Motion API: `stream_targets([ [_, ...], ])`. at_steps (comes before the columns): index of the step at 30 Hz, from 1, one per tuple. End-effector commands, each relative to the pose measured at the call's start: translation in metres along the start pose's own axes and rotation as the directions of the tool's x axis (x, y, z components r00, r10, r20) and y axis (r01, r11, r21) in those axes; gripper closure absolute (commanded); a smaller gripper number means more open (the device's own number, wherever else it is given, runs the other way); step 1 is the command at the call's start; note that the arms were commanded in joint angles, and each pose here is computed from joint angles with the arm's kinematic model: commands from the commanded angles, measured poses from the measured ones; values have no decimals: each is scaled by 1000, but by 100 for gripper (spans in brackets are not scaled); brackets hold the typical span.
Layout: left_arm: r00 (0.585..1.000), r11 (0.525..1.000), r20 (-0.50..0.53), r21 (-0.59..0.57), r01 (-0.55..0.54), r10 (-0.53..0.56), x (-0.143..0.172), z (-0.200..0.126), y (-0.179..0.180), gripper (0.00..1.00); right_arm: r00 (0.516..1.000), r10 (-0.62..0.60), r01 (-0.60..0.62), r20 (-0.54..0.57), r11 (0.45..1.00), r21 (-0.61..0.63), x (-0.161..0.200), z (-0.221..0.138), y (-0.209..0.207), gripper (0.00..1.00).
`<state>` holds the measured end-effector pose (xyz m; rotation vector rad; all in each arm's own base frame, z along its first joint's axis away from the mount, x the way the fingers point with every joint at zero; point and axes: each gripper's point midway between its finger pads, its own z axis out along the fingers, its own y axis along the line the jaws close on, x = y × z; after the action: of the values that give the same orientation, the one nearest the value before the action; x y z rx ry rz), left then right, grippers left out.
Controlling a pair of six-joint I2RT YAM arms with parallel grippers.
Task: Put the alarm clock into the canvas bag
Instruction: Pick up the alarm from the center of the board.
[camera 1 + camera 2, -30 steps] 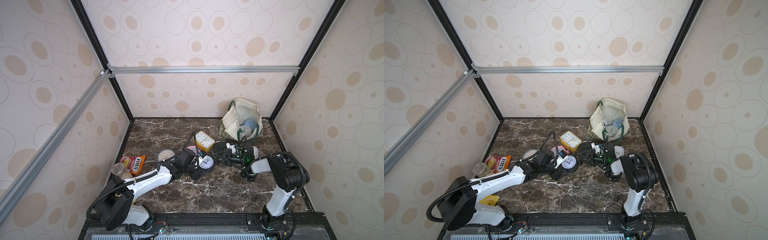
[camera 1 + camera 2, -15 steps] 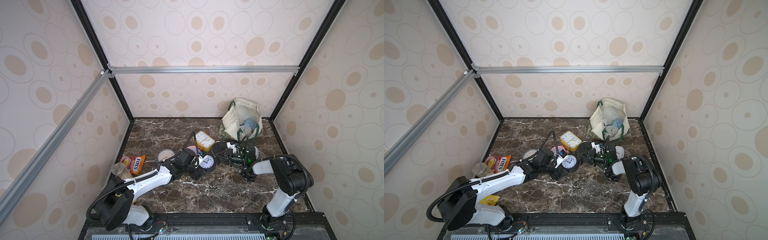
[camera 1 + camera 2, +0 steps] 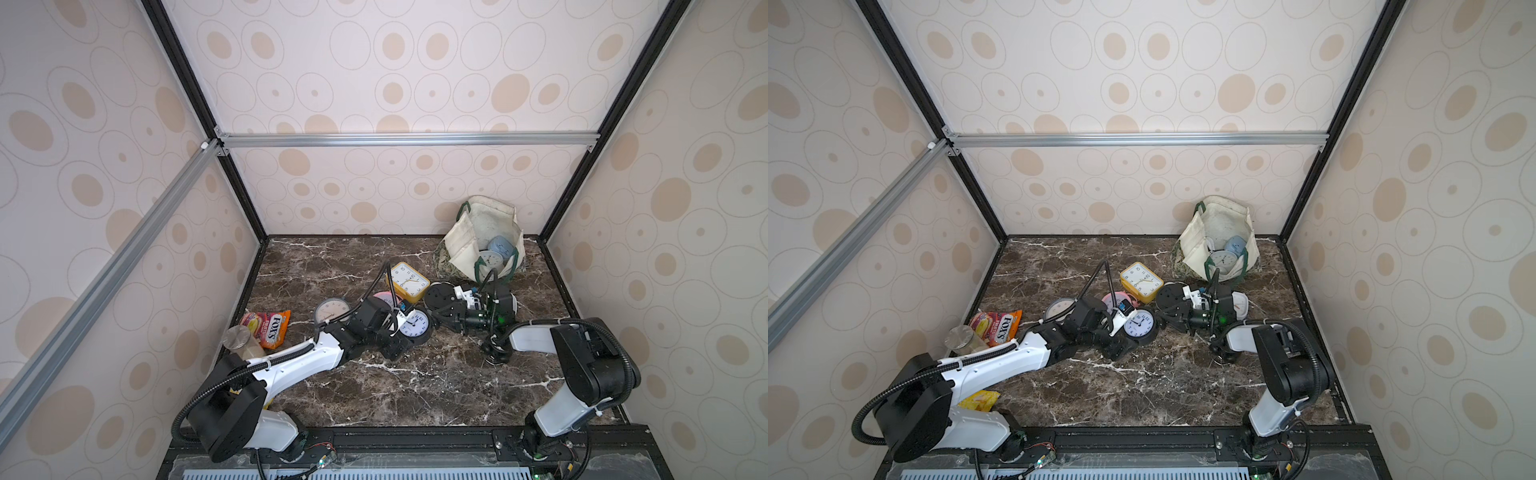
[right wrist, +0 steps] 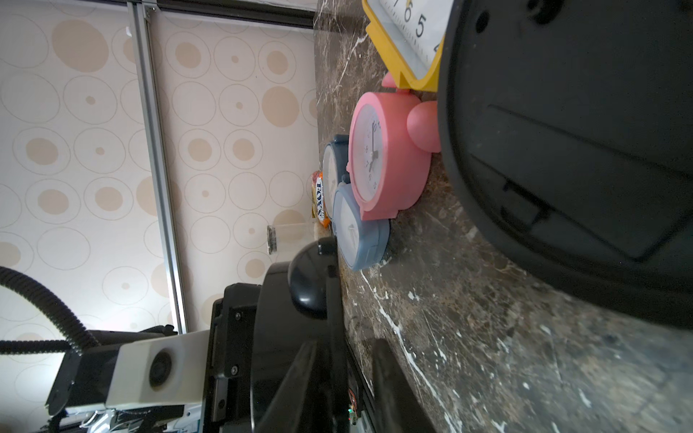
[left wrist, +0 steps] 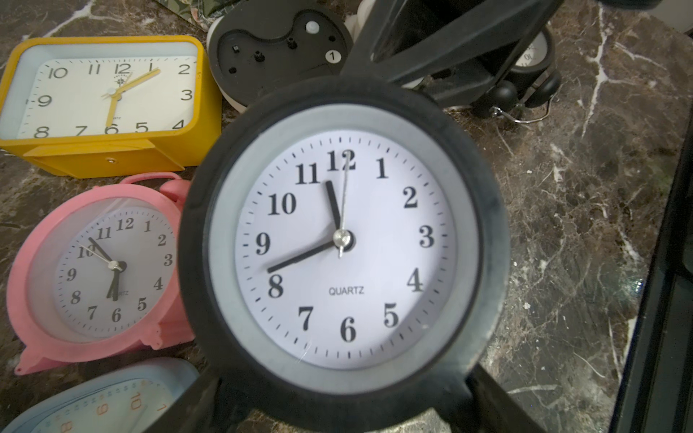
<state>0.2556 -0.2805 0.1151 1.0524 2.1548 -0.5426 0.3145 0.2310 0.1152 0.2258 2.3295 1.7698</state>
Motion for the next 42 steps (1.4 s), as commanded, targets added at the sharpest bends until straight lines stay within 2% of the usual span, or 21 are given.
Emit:
stream_targets([
  [1,997,1000,82,-5,-14,15,-21,-11,1,24,1000,-18,18,-18,1000,-6,6,0,6,75],
  [9,997,1000,75,-5,-10,11,-21,-9,1,24,999,-36,35,-29,999,-41,8,1,17,86],
  [16,997,1000,80,-11,-14,15,-22,-10,2,24,999,-20,18,-35,997,-78,10,1,22,91],
  [22,997,1000,76,-14,-18,19,-21,-10,3,24,999,-23,19,-36,994,-104,9,0,30,100],
  [24,996,1000,81,-12,-20,21,-23,-10,2,19,999,-41,39,-22,994,-106,7,-1,35,100],
  [25,996,1000,85,-16,-21,22,-23,-11,2,14,998,-53,51,-17,993,-104,5,-2,37,100],
  [26,995,1000,95,-21,-19,21,-25,-13,3,2,998,-62,60,-14,993,-97,3,-2,40,100],
  [27,994,999,105,-29,-16,19,-27,-15,4,1,998,-69,68,-10,994,-91,1,-2,42,100],
  [32,988,1000,150,-19,-20,23,-42,-28,0,2,992,-117,121,53,989,-89,-18,-11,66,100],
  [36,971,999,240,-33,2,6,-63,-52,0,2,982,-151,164,118,980,-114,-40,-24,94,100],
  [39,944,996,328,-70,61,-34,-81,-74,6,2,957,-177,207,229,972,-112,-66,-46,115,100],
  [42,915,991,398,-84,106,-65,-91,-93,9,2,911,-175,233,374,966,-114,-100,-82,135,100],
])
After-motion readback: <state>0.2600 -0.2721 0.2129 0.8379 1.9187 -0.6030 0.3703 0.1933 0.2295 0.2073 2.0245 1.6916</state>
